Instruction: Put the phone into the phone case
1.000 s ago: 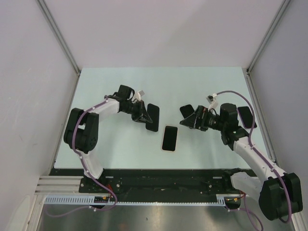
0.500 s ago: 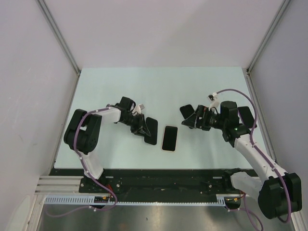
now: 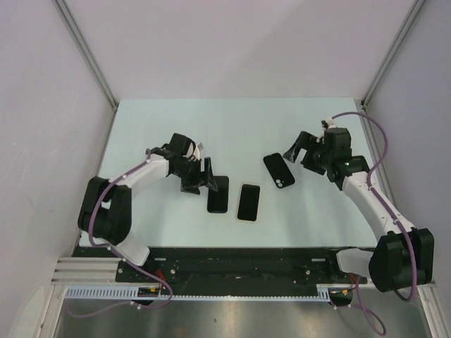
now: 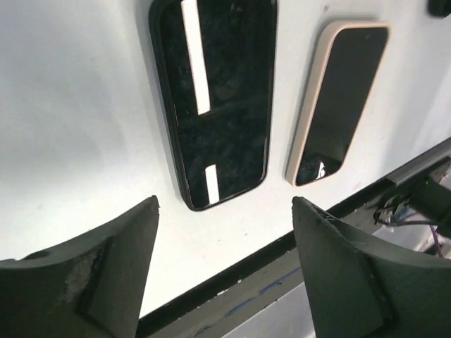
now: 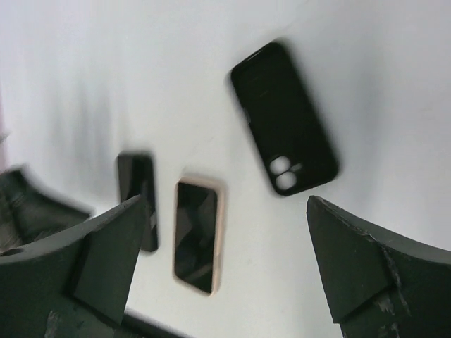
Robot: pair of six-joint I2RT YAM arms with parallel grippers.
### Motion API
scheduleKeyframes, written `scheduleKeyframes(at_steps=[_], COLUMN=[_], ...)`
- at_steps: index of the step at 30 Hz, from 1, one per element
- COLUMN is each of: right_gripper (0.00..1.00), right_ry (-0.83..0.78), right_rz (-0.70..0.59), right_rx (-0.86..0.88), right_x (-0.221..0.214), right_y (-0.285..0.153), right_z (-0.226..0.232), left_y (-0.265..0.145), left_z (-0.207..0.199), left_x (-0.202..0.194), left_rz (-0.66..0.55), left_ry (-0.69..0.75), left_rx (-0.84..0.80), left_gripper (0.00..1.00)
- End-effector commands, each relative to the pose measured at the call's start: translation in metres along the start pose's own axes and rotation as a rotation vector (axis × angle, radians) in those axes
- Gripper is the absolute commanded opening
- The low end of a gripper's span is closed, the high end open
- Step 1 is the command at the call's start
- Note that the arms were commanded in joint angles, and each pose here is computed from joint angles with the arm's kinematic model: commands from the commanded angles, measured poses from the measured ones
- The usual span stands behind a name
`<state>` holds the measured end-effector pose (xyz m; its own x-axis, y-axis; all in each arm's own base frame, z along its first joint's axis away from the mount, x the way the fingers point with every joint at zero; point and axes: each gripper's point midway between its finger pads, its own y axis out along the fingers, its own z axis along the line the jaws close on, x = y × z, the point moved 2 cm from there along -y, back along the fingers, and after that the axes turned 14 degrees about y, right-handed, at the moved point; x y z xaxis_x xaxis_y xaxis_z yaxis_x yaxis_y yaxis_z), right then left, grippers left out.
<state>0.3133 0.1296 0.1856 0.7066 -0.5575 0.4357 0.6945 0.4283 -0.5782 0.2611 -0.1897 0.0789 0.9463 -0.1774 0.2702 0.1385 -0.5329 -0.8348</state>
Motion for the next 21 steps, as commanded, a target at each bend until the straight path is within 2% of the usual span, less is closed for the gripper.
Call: scheduleKeyframes(at_steps=[1, 6, 7, 9, 12, 15, 18, 21], right_gripper=[1.00, 0.98, 0.98, 0.96, 0.92, 0.91, 0.88, 0.78], right_ry=[0.070, 0.043, 0.070, 0.084, 0.055, 0.013, 0.003, 0.015], right_rz=[-0.362, -0.649, -0.733, -0.814, -0.841, -0.812, -0.698, -0.627], right_rx=[-0.260, -0.436, -0.486, -0.528, -0.625, -0.721, -0.804, -0.890], right_x=[0.084, 0.166, 0.188, 0.213, 0.233, 0.240, 0.237, 0.237], right_y=[-0.015, -0.045, -0.060, -0.072, -0.077, -0.071, -0.058, -0.050], right_z=[-0.040, -0.090, -0.108, -0.128, -0.161, -0.188, -0.222, -0.250], left_y=[-0.053, -0.092, -0.094, -0.103, -0.106, -0.109, -0.113, -0.111], left_z=[-0.008, -0.017, -0.013, -0.012, -0.012, -0.016, -0.015, -0.015], left_x=[0.028, 0.033, 0.030, 0.030, 0.025, 0.026, 0.026, 0.025], left_rz=[-0.172, -0.278, -0.285, -0.331, -0.365, -0.386, -0.401, -0.398], left_ry=[0.125, 0.220, 0.218, 0.235, 0.241, 0.248, 0.241, 0.238], left_rx=[0.125, 0.168, 0.200, 0.222, 0.221, 0.201, 0.201, 0.192], left_gripper=[0.85, 1.00, 1.00, 1.00, 1.00, 1.00, 1.00, 1.00])
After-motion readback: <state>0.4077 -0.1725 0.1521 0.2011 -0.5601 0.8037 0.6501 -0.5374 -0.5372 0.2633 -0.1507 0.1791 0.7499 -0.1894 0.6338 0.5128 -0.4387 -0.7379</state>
